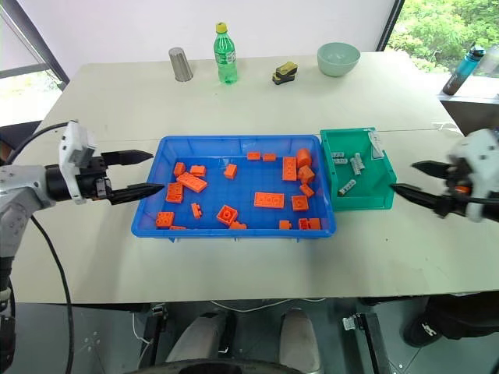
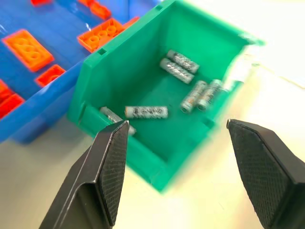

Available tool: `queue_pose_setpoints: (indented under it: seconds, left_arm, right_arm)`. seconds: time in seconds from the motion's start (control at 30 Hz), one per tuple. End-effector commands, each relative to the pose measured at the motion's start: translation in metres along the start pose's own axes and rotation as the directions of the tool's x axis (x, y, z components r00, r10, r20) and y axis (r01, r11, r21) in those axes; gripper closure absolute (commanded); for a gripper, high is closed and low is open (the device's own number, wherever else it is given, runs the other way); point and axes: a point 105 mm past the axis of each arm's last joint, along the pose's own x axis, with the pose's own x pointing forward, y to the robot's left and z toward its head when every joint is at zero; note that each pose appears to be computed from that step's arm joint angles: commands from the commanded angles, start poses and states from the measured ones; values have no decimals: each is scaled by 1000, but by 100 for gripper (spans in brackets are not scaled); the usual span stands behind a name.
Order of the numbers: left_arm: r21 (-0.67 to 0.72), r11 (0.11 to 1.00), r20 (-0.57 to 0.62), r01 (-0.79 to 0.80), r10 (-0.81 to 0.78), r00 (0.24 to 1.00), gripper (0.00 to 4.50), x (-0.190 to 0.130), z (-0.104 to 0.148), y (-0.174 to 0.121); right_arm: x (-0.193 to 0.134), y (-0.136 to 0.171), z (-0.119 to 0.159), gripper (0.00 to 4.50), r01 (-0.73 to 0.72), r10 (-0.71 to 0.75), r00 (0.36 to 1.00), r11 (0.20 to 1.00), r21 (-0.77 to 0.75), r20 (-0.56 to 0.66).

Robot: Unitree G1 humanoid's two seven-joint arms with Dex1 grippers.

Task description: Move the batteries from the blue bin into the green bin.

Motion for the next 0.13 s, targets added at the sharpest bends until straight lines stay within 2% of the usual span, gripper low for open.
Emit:
queue_pose_setpoints:
  seconds: [0.03, 0.13]
  left_arm:
    - [63, 998, 16, -24, 23, 1000, 0, -12, 14, 8]
    - [75, 997, 11, -18, 17, 1000, 0, -13, 14, 9]
  right_arm:
    - [-13, 2, 8, 114, -68, 69, 997, 997, -45, 26]
    - [-8, 3, 5, 114, -78, 80, 996, 996, -53, 25]
